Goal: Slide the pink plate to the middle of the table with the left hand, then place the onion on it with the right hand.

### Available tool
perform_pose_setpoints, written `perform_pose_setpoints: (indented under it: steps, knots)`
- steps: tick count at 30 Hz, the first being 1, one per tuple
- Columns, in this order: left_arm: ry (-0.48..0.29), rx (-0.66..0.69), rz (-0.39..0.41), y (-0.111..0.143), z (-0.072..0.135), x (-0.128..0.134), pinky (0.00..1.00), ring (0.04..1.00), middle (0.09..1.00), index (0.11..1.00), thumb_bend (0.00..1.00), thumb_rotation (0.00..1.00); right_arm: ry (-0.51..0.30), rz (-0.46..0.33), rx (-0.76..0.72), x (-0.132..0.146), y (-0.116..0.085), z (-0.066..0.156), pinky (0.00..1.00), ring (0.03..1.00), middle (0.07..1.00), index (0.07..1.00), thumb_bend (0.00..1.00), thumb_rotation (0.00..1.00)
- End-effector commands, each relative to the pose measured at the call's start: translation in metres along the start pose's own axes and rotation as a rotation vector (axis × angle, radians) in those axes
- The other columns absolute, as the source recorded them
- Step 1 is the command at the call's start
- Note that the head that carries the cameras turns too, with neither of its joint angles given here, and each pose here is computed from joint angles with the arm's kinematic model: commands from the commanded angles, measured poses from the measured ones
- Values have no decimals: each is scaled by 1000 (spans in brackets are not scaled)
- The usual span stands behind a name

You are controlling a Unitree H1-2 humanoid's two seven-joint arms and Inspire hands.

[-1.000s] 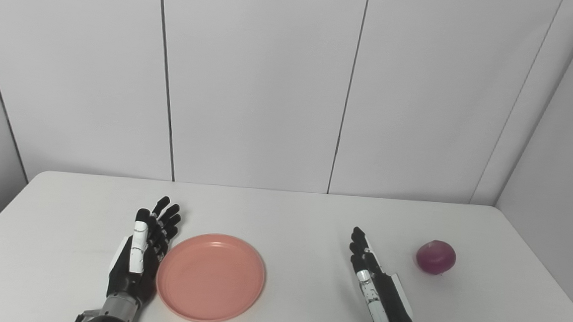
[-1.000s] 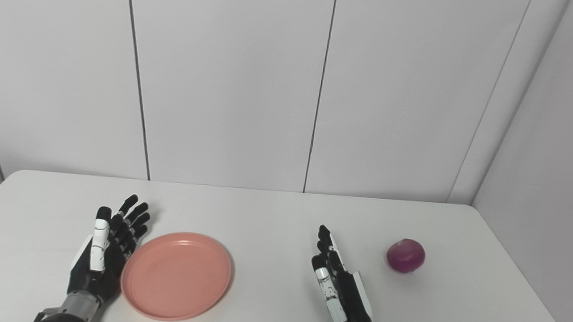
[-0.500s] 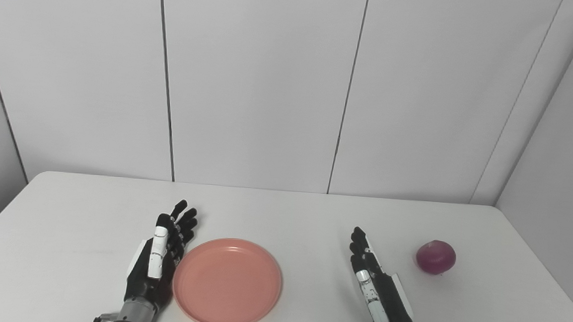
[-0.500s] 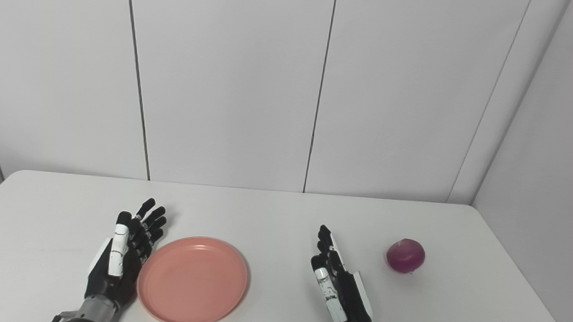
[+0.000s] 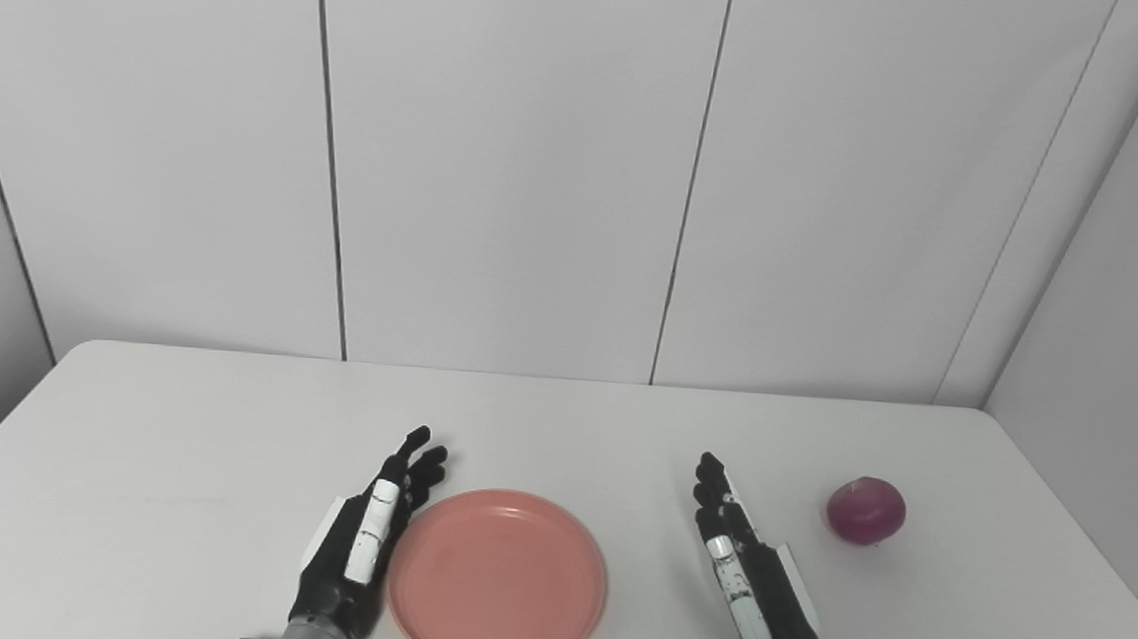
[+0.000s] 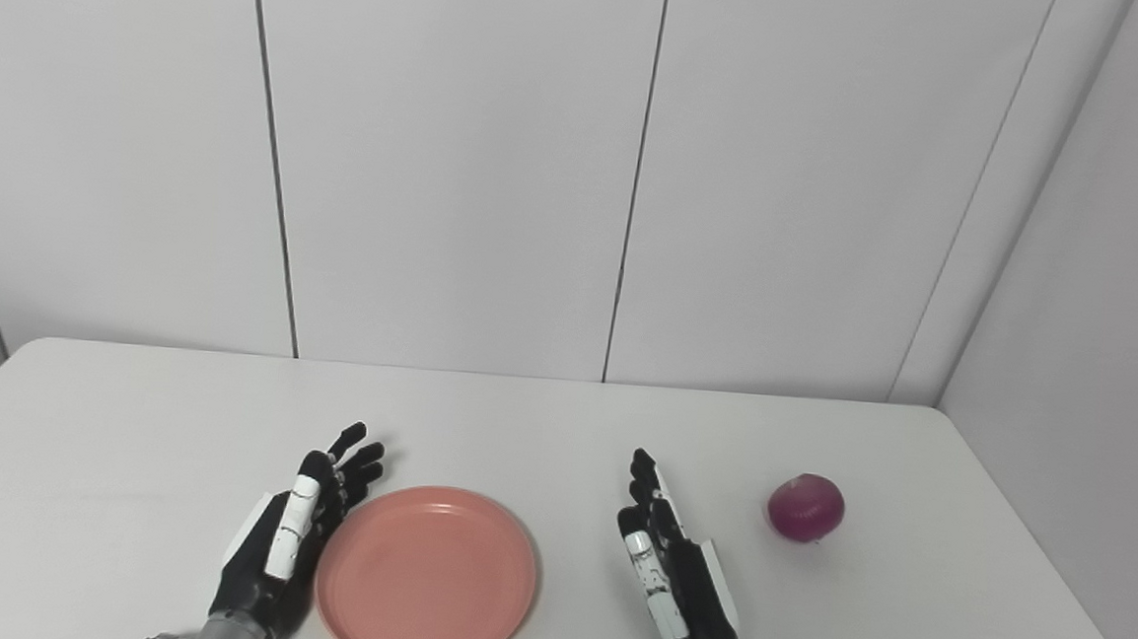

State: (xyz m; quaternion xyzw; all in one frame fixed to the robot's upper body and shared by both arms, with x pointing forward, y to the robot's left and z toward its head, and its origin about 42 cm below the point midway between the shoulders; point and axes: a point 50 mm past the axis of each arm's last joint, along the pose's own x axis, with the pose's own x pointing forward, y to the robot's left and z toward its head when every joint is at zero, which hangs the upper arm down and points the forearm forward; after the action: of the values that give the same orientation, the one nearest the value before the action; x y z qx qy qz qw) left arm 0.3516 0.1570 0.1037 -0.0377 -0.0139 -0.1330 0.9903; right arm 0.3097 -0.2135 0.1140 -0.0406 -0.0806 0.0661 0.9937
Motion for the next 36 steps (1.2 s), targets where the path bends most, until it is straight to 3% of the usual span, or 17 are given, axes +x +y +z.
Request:
perform_pose_setpoints:
  steps: [1,19,36]
  knots:
    - [4,1,-2,-9,0,-1,1000,939,926,932,848,1000,47,-6,35,-8,8,-11,1000,1000,993,993,661,893]
    - [-20,10,-13,-22,9,2,997,927,920,931,821,1000,46,-9,28,-7,8,-11,1000,998,990,994,672,891]
    - [-32,-7,-11,3,6,-2,991,956,944,950,847,1000,48,-11,32,-8,9,-7,1000,1000,990,994,679,892]
